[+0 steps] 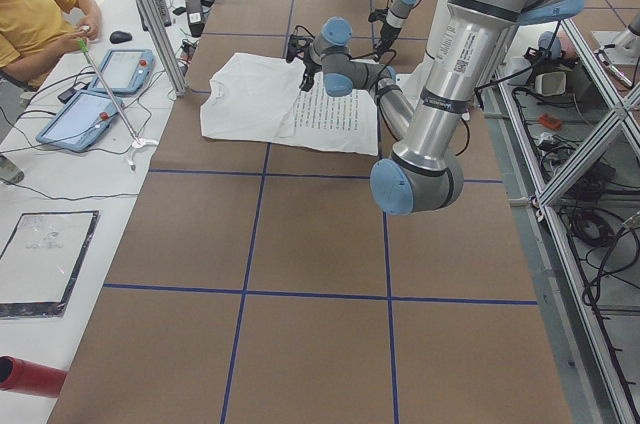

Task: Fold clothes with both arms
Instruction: 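Move both grippers down to the hem corners nearest the robot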

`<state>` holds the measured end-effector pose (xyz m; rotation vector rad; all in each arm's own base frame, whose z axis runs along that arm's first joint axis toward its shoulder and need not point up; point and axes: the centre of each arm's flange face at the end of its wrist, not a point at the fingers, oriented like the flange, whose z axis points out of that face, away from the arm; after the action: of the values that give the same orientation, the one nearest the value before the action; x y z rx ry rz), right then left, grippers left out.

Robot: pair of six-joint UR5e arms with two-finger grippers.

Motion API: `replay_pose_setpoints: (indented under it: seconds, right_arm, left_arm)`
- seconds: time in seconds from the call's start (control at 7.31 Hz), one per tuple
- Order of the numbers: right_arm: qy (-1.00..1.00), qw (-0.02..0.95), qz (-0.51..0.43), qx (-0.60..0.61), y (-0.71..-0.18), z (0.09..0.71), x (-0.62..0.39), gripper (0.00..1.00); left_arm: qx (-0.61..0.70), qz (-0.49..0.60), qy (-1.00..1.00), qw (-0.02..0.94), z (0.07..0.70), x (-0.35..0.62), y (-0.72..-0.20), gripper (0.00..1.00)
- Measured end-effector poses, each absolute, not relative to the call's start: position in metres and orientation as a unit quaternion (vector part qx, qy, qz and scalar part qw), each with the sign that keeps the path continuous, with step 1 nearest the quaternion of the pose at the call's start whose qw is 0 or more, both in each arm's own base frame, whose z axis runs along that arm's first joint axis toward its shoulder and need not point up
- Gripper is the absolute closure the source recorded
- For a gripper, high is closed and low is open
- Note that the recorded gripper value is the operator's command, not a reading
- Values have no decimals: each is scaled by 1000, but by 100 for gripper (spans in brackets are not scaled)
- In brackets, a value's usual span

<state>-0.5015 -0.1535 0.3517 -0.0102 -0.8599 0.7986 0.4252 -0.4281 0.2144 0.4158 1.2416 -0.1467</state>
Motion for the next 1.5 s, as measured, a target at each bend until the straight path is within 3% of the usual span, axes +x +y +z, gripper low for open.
replay_pose_setpoints:
  seconds: [0.55, 1.5]
  right_arm:
    - [-406, 833, 374, -8, -152, 345, -495, 100]
    - [-377, 861, 341, -1, -124, 370, -452, 100]
  left_arm:
    - [165, -106, 589, 784, 214, 417, -418, 2]
    - [95, -154, 509, 841, 259, 454, -277, 2]
